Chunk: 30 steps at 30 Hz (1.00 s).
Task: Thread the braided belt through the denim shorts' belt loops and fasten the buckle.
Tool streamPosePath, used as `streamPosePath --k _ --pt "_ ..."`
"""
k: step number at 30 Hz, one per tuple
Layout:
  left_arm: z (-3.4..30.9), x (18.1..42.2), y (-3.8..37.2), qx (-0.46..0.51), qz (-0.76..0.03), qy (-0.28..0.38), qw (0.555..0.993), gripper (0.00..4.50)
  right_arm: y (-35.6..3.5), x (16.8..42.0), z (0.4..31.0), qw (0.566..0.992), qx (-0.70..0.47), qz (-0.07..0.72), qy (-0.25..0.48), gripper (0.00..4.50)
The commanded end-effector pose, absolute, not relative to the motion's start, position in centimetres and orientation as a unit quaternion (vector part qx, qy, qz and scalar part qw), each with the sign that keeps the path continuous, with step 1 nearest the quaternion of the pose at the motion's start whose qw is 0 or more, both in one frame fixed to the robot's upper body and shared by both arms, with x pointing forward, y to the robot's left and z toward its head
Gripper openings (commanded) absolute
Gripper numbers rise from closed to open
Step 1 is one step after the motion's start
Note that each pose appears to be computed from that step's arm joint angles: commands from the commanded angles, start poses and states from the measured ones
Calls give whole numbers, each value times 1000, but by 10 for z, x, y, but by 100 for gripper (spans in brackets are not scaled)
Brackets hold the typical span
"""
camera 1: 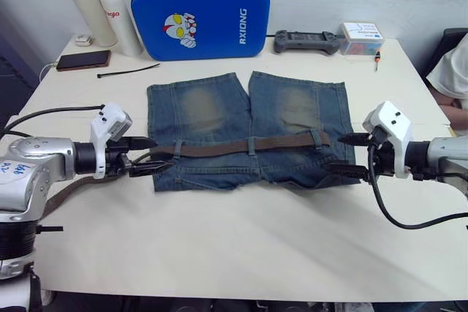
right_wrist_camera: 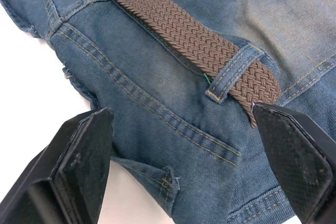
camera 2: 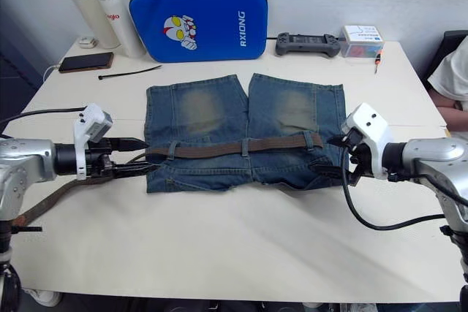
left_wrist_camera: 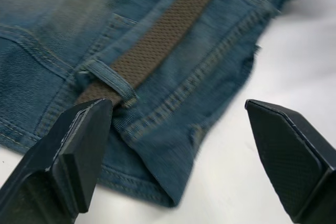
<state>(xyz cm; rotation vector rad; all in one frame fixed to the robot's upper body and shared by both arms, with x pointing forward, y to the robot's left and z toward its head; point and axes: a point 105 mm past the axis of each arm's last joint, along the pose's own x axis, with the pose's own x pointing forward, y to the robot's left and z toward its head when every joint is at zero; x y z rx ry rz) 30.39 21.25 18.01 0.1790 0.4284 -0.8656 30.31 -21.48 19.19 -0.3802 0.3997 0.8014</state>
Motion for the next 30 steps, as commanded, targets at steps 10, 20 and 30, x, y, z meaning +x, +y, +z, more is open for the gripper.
streamPosePath --k 10,20,30 --pt "183 361 217 3 -327 221 919 445 -255 365 200 931 -118 304 165 450" --pt "162 371 210 -81 -342 313 882 445 -224 386 174 901 86 358 228 450" --pt "153 354 194 -94 -396 366 837 269 -207 377 169 867 131 410 252 212"
